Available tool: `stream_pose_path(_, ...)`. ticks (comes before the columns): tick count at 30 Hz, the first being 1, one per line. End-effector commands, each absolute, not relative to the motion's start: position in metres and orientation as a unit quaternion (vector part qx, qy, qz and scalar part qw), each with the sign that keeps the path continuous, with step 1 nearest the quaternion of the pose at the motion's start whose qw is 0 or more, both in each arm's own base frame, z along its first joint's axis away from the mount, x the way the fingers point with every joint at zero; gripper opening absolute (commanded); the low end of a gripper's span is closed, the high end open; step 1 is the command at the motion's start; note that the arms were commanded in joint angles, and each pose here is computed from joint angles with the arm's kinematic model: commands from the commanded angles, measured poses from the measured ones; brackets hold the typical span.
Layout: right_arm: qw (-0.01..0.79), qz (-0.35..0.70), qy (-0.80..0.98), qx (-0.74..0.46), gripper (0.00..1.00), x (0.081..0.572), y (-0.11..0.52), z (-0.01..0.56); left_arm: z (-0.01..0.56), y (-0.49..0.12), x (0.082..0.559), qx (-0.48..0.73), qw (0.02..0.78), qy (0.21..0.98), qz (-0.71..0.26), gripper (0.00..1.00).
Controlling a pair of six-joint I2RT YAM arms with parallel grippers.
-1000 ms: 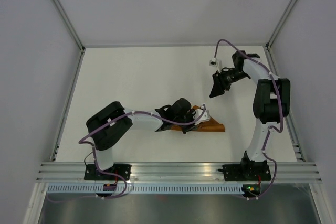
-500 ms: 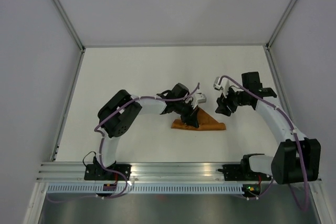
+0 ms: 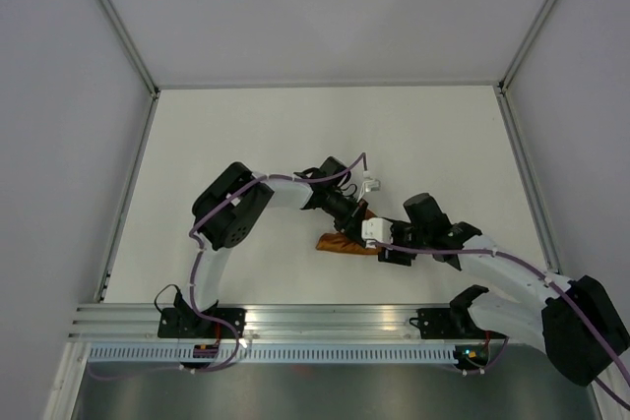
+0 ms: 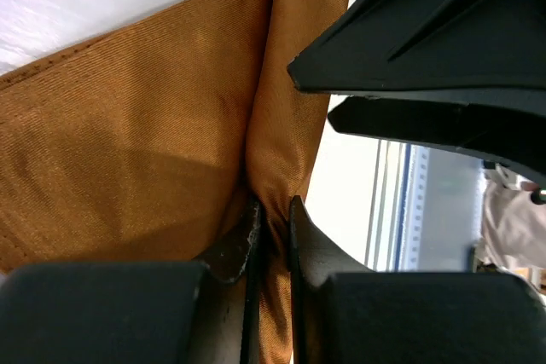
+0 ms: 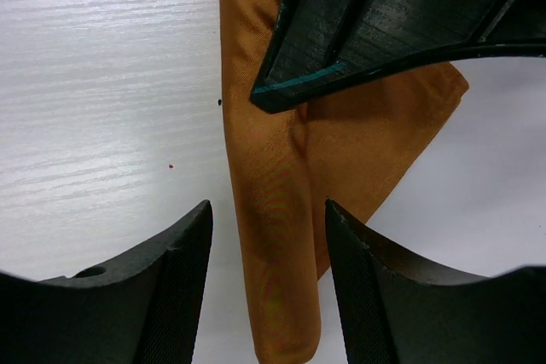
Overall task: Fold the napkin, place the utensils inside, and roll it up
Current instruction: Roll the napkin with the utensil
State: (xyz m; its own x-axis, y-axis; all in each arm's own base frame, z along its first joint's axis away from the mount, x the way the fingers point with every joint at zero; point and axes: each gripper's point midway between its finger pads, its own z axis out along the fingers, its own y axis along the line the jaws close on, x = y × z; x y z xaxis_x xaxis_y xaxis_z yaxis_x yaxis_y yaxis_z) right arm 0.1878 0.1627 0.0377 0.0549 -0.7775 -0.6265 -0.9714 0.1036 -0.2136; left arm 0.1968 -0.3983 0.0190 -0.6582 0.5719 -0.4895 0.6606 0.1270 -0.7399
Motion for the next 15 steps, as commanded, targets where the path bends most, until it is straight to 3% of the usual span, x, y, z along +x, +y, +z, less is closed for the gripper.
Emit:
stream_pose_path(1, 0.372, 0.111, 0.645, -0.658, 0.61, 0.206, 0.175, 0.049, -0.044, -0.359, 0.169, 0.357, -0.058, 0.822, -0.439, 0.02)
stream_pose_path(15, 0.331, 0.107, 0.618, -0.705, 0.56, 0.175, 0.195, 0.029, -0.052, -0.355, 0.173, 0.306, -0.096, 0.841, -0.436, 0.02)
